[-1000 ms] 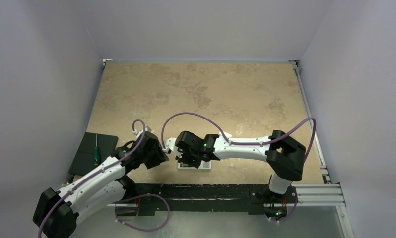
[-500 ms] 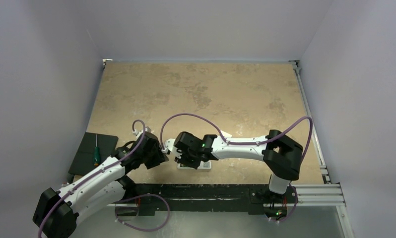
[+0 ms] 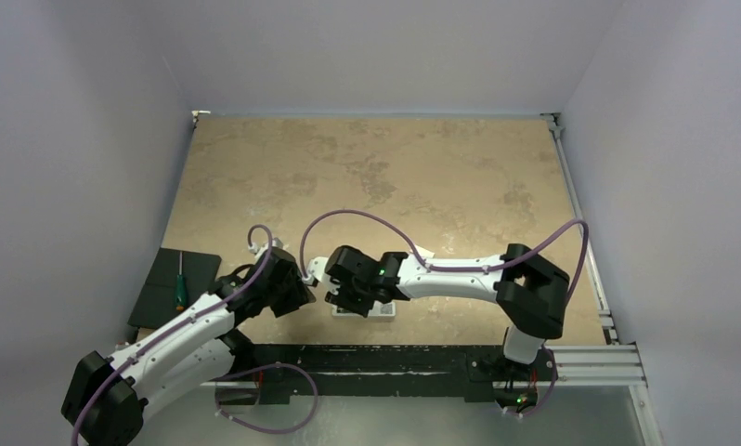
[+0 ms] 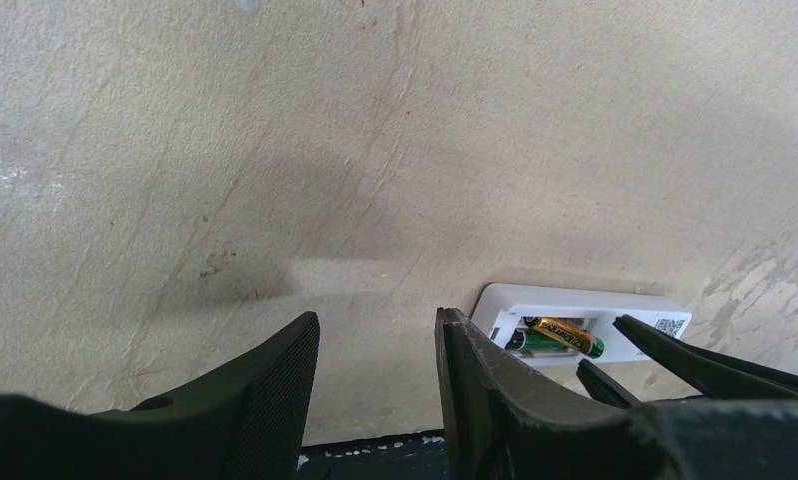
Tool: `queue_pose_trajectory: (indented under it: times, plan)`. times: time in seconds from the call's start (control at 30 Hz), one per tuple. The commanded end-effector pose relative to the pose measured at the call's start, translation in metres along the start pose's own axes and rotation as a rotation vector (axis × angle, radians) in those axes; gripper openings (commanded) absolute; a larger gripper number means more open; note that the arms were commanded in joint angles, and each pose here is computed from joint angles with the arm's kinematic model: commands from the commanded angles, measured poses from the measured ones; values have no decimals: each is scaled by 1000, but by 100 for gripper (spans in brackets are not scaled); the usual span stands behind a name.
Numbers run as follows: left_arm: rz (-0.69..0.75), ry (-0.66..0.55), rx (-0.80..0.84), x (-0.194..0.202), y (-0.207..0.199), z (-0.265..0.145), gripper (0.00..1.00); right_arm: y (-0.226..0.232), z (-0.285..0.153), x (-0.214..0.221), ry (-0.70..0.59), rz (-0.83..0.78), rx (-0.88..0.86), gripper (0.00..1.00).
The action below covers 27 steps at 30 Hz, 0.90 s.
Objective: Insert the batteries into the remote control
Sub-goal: Load the battery into the remote control.
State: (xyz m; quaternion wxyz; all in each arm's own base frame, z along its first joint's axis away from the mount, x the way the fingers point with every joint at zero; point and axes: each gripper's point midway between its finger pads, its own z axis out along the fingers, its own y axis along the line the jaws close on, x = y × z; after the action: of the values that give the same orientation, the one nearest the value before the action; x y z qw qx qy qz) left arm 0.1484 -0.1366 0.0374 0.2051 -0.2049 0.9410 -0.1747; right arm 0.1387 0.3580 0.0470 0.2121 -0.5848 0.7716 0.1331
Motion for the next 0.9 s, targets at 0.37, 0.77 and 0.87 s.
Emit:
queue_pose_trajectory:
  times: [0.37,0.77,0.87]
  plan:
    - [-1,27,22,3,-6,8,41,-10,-44,-30,-151,232,100,40]
    - [43,123,74,20,-16,20,30,-14,-61,-20,-215,642,173,39]
    - [57,143,77,23,-17,25,26,-11,-61,-16,-243,739,163,39]
